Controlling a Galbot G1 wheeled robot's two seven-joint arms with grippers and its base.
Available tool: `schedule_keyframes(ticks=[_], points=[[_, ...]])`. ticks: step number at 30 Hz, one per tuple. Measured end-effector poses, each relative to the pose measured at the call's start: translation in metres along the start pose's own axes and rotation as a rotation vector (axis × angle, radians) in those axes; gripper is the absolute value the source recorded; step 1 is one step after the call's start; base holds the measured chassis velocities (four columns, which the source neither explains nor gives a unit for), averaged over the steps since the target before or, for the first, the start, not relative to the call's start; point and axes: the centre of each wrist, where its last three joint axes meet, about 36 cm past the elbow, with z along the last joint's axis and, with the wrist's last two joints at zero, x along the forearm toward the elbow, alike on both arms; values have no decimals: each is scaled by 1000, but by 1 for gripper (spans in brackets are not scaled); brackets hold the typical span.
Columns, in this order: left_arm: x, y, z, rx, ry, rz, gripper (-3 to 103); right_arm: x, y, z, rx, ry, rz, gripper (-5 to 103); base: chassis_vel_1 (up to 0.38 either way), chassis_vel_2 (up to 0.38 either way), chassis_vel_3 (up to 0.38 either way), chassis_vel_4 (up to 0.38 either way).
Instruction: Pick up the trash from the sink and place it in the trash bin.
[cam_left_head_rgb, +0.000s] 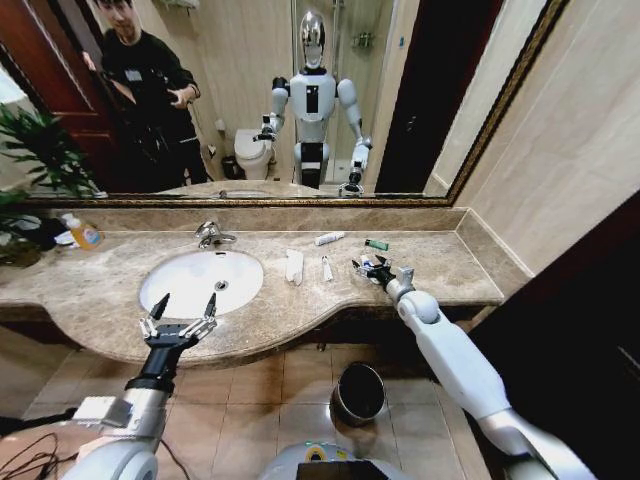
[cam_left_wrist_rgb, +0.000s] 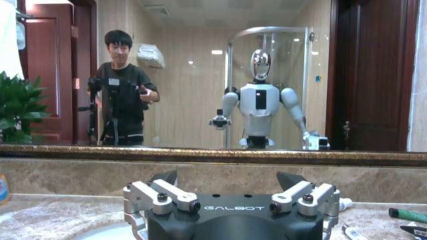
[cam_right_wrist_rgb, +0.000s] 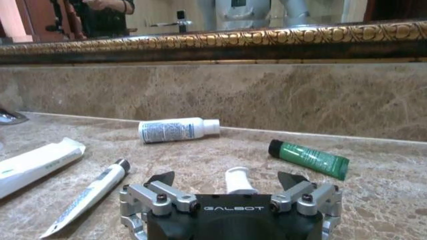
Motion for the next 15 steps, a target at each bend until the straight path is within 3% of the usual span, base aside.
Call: schedule_keyframes(ticks=[3,6,15], points=[[0,0,0,0,0,0,100,-3,0,1,0,4,2,102,0,0,0,0],[0,0,0,0,0,0,100,-8,1,2,-8,8,8,88,0,0,0,0],[0,0,0,0,0,0,100,-13,-1,4,-8,18,21,71,0,0,0,0]])
